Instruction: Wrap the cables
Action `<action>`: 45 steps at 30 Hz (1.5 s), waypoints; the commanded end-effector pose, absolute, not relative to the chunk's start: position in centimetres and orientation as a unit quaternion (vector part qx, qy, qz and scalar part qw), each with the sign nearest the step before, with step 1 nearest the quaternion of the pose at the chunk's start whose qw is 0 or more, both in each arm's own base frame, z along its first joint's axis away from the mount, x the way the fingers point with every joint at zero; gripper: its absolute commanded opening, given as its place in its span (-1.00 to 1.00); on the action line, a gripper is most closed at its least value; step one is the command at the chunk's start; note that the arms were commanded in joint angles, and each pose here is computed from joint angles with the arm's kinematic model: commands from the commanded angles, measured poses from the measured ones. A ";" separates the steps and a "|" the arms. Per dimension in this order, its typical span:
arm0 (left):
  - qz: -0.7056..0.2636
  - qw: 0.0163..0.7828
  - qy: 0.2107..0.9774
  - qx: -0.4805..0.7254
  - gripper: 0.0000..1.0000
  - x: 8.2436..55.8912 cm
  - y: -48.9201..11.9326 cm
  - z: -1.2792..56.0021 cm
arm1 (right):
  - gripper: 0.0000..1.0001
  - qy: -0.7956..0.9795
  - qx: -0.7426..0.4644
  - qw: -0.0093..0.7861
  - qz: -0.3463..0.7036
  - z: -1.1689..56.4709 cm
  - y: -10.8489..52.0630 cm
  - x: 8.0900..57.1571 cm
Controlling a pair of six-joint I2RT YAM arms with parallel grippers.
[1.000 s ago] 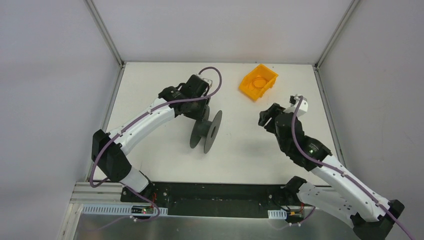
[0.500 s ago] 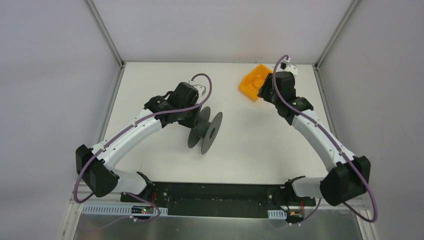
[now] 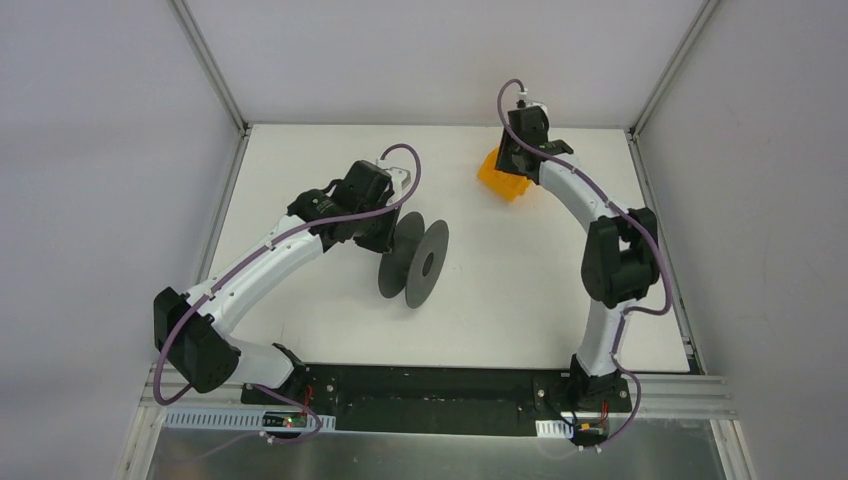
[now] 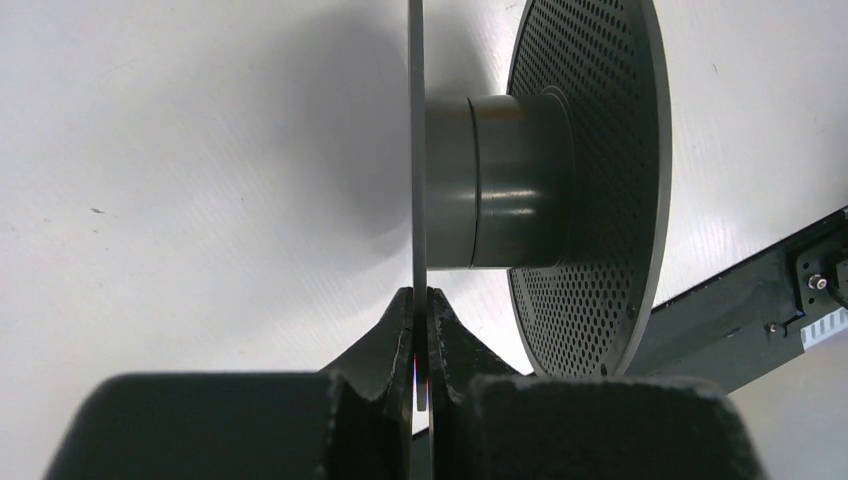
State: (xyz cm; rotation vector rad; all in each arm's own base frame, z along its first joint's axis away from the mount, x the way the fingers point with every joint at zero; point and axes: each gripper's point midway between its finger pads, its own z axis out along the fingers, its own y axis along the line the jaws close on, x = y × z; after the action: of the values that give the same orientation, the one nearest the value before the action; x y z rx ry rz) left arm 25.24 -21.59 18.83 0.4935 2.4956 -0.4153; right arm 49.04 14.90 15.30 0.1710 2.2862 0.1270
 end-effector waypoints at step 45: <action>-0.150 0.317 0.919 0.177 -1.00 24.9 -20.3 20.0 | -1.00 0.916 0.089 0.392 -0.004 11.1 12.2 55.2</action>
State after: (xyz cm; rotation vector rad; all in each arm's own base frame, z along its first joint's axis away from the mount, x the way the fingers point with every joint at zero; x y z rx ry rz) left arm 24.68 -20.53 18.81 0.4782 2.4762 -0.3897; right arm 54.54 12.99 6.21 0.2185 2.4159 0.0080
